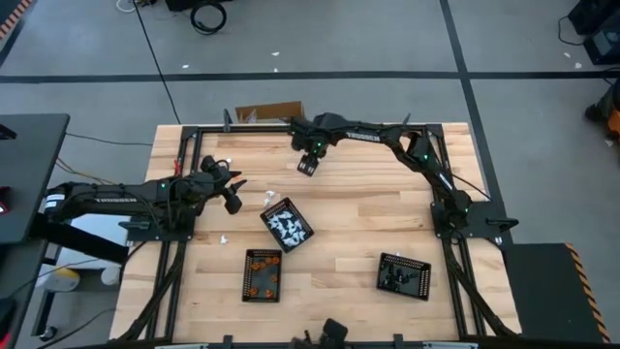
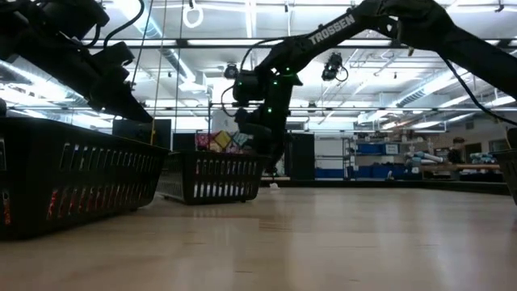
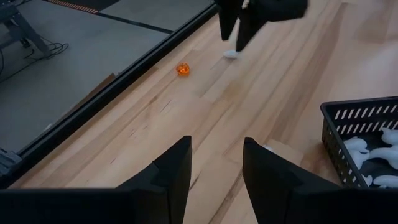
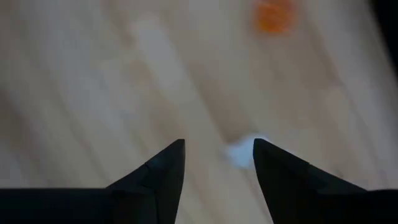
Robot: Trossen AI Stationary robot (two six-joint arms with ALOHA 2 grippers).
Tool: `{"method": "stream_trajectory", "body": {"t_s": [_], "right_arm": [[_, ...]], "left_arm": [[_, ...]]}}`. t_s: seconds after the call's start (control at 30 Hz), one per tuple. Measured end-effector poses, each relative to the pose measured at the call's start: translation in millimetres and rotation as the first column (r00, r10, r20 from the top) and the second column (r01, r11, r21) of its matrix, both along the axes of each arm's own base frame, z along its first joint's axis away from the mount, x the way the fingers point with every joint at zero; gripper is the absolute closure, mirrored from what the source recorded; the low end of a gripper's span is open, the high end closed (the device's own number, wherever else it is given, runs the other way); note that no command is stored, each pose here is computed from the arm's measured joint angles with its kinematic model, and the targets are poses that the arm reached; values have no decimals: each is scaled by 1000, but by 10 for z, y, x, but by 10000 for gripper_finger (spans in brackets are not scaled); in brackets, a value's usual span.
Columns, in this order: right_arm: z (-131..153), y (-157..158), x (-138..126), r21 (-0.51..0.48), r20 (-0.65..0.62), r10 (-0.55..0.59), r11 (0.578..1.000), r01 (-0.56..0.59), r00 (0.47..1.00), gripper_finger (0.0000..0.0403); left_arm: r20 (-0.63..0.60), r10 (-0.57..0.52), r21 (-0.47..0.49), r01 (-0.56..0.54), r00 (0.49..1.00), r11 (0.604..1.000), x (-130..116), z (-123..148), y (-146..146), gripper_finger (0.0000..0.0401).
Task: Sort Halloween decoration
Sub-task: Put the white ghost toy into the middle black basket
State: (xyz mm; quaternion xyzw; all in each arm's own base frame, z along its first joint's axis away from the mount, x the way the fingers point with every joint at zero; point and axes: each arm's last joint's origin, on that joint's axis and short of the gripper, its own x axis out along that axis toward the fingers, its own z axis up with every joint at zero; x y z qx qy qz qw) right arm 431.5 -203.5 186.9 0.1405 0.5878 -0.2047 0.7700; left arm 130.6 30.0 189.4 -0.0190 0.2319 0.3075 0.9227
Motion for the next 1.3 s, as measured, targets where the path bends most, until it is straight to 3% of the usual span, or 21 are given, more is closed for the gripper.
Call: {"method": "stream_trajectory", "body": {"t_s": [0.27,0.37,0.53,0.77,0.9,1.0,1.3], "right_arm": [[-121,-245,-177,104,-51,-200,973,205,978,179],[-82,-269,-144,153,13,-196,969,192,980,172],[-66,-257,-135,174,8,-211,963,206,977,171],[-303,-339,-66,254,-108,-228,935,249,968,171],[-401,-327,66,238,-199,-199,940,245,959,172],[-354,-320,62,231,-135,-203,945,230,970,177],[-335,-320,65,224,-133,-174,954,200,976,204]], "left_arm": [[41,0,4,0,999,1000,18,34,2,255],[43,0,4,0,999,1000,19,36,2,255],[56,0,6,0,998,1000,24,47,3,255],[78,-10,8,9,997,1000,35,67,2,255],[78,-29,0,29,997,1000,39,67,-4,255],[79,-46,-7,47,996,999,41,66,-9,255],[64,-62,5,62,996,998,41,62,-15,255]]}}
